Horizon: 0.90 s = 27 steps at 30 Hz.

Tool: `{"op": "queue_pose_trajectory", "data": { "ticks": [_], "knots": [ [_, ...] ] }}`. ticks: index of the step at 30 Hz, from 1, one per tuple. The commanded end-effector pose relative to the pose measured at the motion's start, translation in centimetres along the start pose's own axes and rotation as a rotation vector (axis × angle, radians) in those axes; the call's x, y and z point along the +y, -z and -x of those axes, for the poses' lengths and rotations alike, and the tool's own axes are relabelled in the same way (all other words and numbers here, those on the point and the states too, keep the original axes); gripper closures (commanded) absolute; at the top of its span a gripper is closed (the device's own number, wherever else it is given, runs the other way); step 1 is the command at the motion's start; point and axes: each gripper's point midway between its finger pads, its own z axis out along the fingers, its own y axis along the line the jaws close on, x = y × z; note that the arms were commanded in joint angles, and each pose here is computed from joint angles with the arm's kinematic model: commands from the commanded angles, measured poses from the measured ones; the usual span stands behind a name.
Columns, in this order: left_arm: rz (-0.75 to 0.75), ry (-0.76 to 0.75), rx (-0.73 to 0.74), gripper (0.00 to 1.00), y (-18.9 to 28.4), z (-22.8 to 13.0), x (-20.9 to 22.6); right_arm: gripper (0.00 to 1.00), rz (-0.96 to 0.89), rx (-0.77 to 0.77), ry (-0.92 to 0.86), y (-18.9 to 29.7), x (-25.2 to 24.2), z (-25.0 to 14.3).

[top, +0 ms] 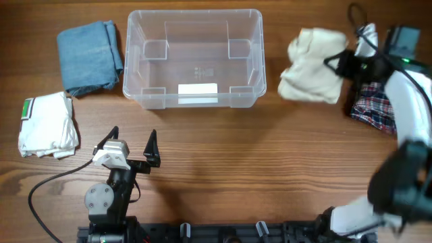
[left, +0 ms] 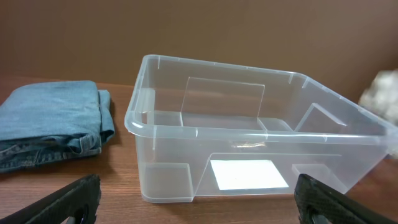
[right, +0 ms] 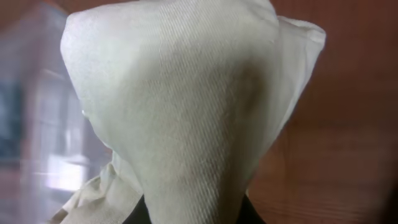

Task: Pack container
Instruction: 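Carry the cream cloth into the left side of the bin and release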

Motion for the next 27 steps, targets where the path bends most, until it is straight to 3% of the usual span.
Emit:
{"op": "queue_pose_trajectory", "data": {
  "ticks": [1,3,5,8,11,15,17,27],
  "knots": [
    [-0.003,0.006,0.001,0.00,0.0,-0.2,0.0,0.96,0.142,-0.281,0.117,9.4,10.0,6.8],
    [-0.002,0.006,0.001,0.00,0.0,-0.2,0.0,0.96,0.241,-0.371,0.178,11.5,16.0,8.2],
    [-0.002,0.006,0.001,0.00,0.0,-0.2,0.0,0.96,0.314,-0.397,0.196,10.7,20.5,8.4],
    [-0.002,0.006,0.001,0.00,0.0,-0.2,0.0,0.96,0.420,-0.384,0.255,6.0,28.8,6.4],
    [-0.003,0.006,0.001,0.00,0.0,-0.2,0.0,0.96,0.432,-0.307,0.307,-1.8,35.4,1.2],
    [-0.002,0.006,0.001,0.00,0.0,-0.2,0.0,0.96,0.394,-0.209,0.329,-10.3,38.0,-5.0],
    [-0.002,0.006,0.001,0.00,0.0,-0.2,0.0,0.96,0.397,-0.185,0.310,-12.5,38.0,-6.3],
    [-0.002,0.006,0.001,0.00,0.0,-0.2,0.0,0.96,0.347,-0.215,0.249,-17.9,36.1,-7.0]
  ]
}}
